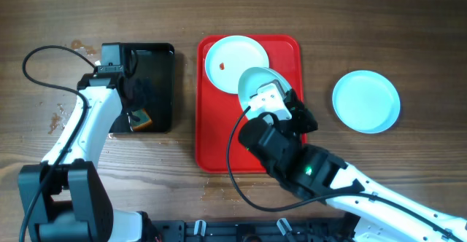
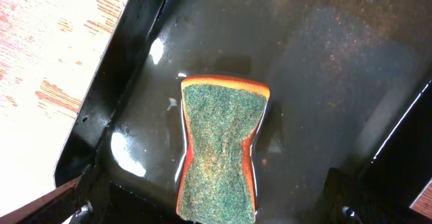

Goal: Clean dirty plates on tray and stack at the side
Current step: 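Place the plate onto the plate at the right side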

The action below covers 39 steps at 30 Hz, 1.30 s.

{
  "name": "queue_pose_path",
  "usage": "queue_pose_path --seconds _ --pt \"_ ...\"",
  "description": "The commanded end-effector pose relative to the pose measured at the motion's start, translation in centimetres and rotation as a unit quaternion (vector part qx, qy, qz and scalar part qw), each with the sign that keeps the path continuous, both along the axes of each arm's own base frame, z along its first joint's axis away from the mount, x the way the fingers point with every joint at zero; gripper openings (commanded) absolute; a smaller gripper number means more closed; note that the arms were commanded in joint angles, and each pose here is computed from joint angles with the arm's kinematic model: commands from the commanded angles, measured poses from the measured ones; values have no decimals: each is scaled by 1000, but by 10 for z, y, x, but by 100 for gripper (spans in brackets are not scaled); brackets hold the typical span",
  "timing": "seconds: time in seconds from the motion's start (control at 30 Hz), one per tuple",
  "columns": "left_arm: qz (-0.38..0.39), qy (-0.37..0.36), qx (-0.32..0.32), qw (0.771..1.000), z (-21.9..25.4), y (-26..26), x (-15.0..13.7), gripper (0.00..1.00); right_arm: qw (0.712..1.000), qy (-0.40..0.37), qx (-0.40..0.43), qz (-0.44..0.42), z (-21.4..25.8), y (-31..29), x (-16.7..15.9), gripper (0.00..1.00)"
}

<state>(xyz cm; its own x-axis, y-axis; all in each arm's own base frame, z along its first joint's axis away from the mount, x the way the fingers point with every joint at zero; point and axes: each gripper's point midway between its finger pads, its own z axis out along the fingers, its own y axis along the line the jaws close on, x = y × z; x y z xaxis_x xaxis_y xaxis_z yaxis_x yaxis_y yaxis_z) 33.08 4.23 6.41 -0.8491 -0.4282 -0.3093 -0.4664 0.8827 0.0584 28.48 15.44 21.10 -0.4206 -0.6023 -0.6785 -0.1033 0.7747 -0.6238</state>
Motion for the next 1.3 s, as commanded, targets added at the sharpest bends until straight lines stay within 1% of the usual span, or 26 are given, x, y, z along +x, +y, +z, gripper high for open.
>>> queue_pose_path --seconds 0.0,0.1,0.2,0.27,0.33,0.4,0.47,0.53,0.6,0.63,0.67,0.7,0.73,0.77,0.83,0.87,0.9,0.93,1.0,1.07,1.1,1.13,1.17,1.2,1.23,1.27 --pt "3 3 6 1000 -1 3 -1 100 991 35 116 -53 -17 -13 5 4" --pt "3 3 6 1000 -1 3 -1 100 969 79 198 -122 -33 -52 17 4" --pt "3 3 6 1000 -1 3 -1 100 915 122 330 -198 -47 -102 31 4" --pt "3 3 6 1000 -1 3 -1 100 878 135 390 -241 -55 -137 36 4" --pt "3 3 6 1000 -1 3 -1 100 842 123 435 -295 -58 -184 36 4" --pt "3 3 6 1000 -1 3 -1 100 812 99 453 -355 -63 -231 28 4" --pt "3 3 6 1000 -1 3 -1 100 782 92 456 -414 -74 -268 13 4" --pt "3 3 6 1000 -1 3 -1 100 756 108 454 -459 -93 -289 0 4" --pt "3 3 6 1000 -1 3 -1 100 740 132 449 -482 -113 -297 -4 4" --pt "3 3 6 1000 -1 3 -1 100 732 152 447 -491 -127 -298 -6 13" --pt "3 3 6 1000 -1 3 -1 100 727 167 448 -494 -137 -296 -5 33" --pt "3 3 6 1000 -1 3 -1 100 725 177 453 -488 -142 -293 -4 40" --pt "3 3 6 1000 -1 3 -1 100 722 185 477 -465 -142 -283 3 40" --pt "3 3 6 1000 -1 3 -1 100 733 192 500 -419 -136 -271 14 42" --pt "3 3 6 1000 -1 3 -1 100 763 204 557 -257 -103 -224 41 45" --pt "3 3 6 1000 -1 3 -1 100 779 208 564 -180 -83 -198 47 47" --pt "3 3 6 1000 -1 3 -1 100 797 213 550 -132 -69 -173 47 47" --pt "3 3 6 1000 -1 3 -1 100 810 229 533 -83 -60 -140 45 44" --pt "3 3 6 1000 -1 3 -1 100 830 277 484 -4 -62 -71 36 37" --pt "3 3 6 1000 -1 3 -1 100 864 288 411 37 -70 -23 35 37" --pt "3 3 6 1000 -1 3 -1 100 874 284 392 46 -70 -11 38 37" --pt "3 3 6 1000 -1 3 -1 100 888 272 367 50 -68 2 52 37" --pt "3 3 6 1000 -1 3 -1 100 894 266 357 54 -65 10 68 37" --pt "3 3 6 1000 -1 3 -1 100 894 267 355 55 -65 15 79 40" --pt "3 3 6 1000 -1 3 -1 100 895 272 350 53 -69 21 103 41" --pt "3 3 6 1000 -1 3 -1 100 893 282 347 45 -79 24 119 43"
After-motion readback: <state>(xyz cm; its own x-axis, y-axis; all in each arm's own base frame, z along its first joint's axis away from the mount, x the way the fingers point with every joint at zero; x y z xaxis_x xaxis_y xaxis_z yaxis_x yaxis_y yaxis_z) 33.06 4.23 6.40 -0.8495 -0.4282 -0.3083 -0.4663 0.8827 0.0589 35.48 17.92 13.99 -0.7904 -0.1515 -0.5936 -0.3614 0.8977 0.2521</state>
